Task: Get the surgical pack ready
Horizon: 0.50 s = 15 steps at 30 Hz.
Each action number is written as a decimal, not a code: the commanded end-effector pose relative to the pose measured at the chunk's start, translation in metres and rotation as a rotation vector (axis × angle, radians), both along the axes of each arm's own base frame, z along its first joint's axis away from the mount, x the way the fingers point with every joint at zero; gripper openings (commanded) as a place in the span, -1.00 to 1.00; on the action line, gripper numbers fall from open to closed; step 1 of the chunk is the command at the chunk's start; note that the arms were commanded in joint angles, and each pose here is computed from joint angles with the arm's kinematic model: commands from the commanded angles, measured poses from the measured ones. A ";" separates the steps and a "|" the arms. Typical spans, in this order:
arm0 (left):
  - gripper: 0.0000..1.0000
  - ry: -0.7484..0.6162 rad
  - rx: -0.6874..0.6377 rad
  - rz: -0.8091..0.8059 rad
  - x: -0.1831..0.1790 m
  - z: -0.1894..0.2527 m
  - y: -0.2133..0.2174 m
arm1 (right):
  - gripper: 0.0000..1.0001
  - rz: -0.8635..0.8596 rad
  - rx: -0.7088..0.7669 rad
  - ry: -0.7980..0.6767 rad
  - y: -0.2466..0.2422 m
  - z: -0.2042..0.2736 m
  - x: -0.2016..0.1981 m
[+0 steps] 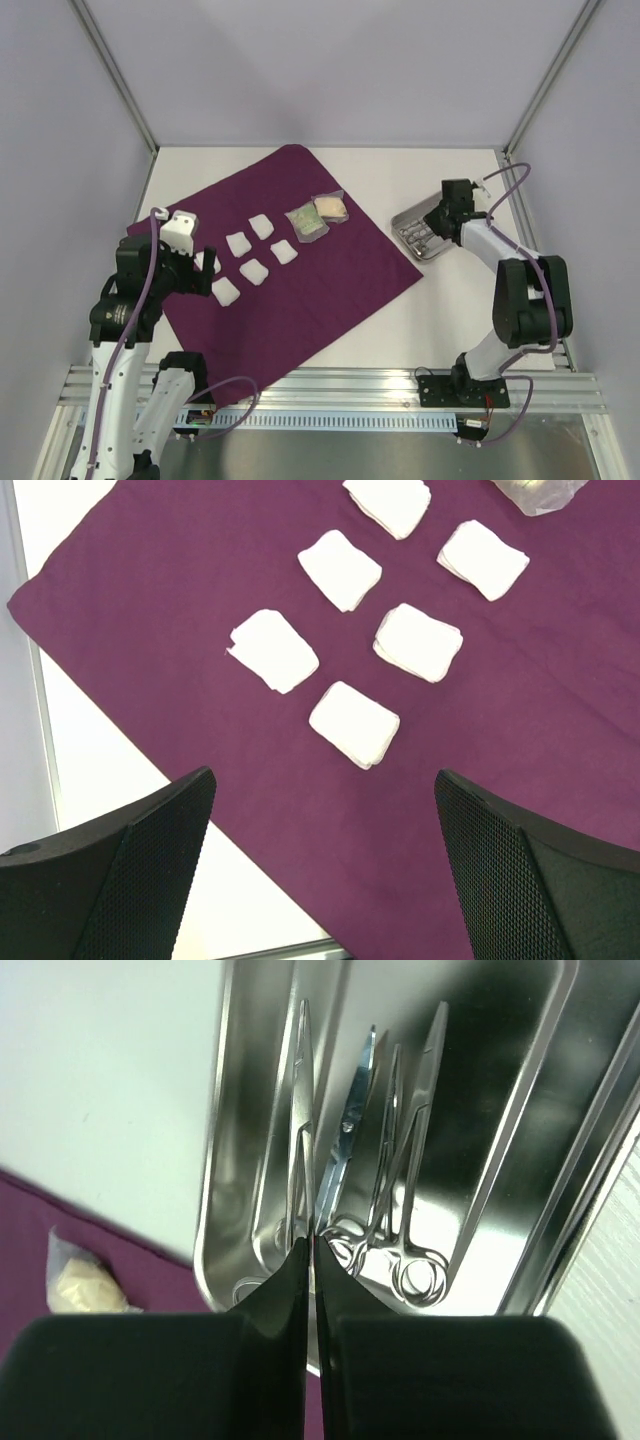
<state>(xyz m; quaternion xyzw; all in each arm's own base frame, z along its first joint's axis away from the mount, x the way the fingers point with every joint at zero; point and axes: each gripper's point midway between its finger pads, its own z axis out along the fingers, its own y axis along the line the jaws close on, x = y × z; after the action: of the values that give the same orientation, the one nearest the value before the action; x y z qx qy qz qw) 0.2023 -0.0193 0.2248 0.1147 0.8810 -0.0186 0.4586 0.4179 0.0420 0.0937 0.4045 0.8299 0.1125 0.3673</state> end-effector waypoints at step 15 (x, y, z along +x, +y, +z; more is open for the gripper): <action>1.00 -0.002 -0.006 -0.005 0.010 -0.004 -0.002 | -0.99 -0.087 0.080 0.069 0.000 -0.047 0.033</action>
<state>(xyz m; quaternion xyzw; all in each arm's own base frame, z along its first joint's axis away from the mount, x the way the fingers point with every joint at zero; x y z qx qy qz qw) 0.2058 -0.0193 0.2159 0.1149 0.8882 -0.0196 0.4445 0.4346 0.0419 0.0295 0.4531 0.8338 0.0984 0.2996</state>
